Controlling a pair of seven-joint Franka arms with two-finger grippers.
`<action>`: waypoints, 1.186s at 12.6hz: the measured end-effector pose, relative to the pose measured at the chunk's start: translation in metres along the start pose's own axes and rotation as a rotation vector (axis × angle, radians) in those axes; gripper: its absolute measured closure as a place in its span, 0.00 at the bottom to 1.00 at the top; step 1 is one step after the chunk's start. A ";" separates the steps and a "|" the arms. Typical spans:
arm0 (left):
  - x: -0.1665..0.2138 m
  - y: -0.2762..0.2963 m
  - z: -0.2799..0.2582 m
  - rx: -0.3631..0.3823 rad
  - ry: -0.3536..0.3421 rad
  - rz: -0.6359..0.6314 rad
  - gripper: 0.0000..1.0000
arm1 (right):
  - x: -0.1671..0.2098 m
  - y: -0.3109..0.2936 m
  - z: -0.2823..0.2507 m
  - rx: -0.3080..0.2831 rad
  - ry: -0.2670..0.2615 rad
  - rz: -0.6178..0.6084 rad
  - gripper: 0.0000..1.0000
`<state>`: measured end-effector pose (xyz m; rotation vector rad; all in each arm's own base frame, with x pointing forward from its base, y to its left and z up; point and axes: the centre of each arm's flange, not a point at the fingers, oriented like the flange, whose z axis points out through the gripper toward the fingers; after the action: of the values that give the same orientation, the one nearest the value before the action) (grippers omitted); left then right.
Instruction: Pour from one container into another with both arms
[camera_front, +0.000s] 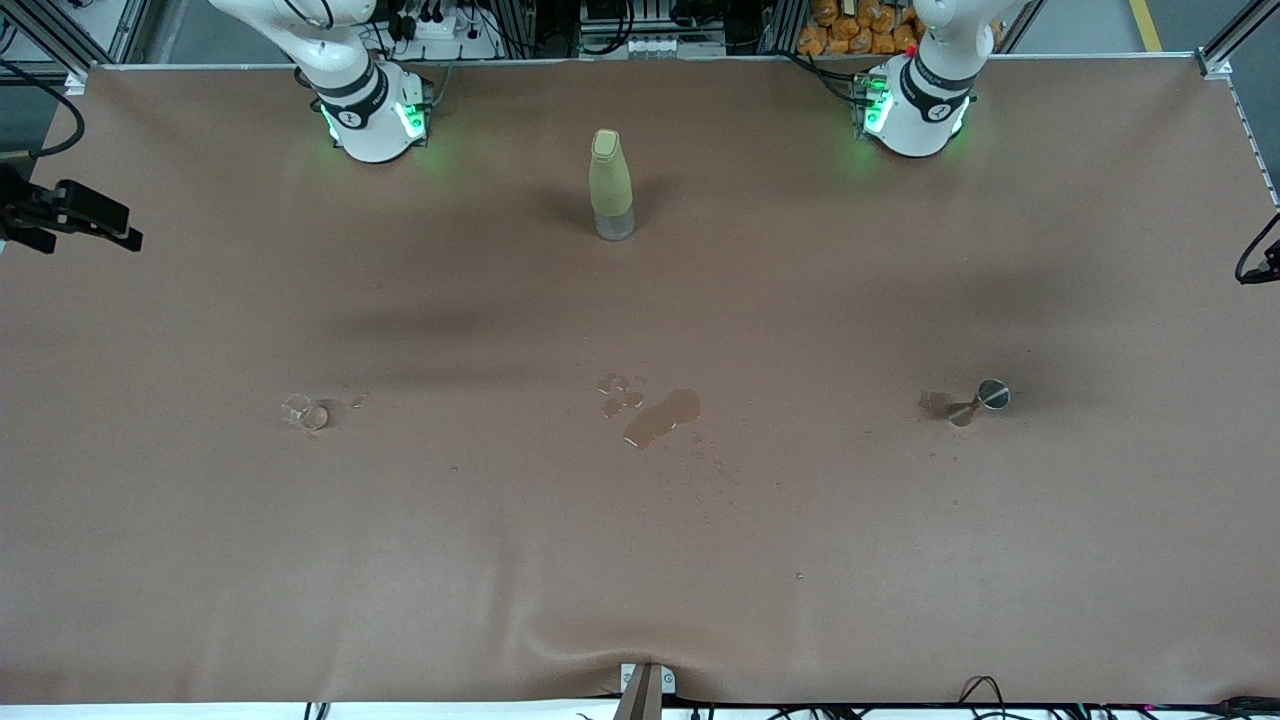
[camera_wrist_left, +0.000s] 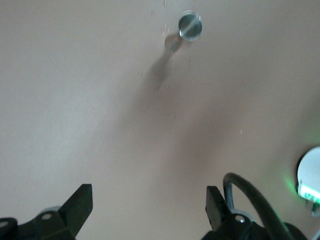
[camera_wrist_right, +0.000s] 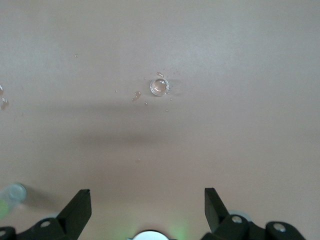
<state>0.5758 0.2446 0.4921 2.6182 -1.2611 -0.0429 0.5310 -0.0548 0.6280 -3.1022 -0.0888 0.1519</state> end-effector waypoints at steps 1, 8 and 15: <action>0.000 -0.005 0.007 -0.034 0.093 -0.019 0.00 | -0.002 0.011 0.000 0.002 0.001 -0.052 0.00; -0.039 -0.061 0.108 -0.194 0.302 0.089 0.00 | -0.022 0.089 -0.002 0.006 0.016 -0.574 0.00; -0.018 -0.074 0.146 -0.246 0.376 0.109 0.00 | -0.027 0.154 -0.003 -0.082 0.098 -1.094 0.00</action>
<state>0.6025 0.2745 0.3321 2.2139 -1.1764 0.2816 0.5125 -0.2100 0.6275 -2.6314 -1.7072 -0.0461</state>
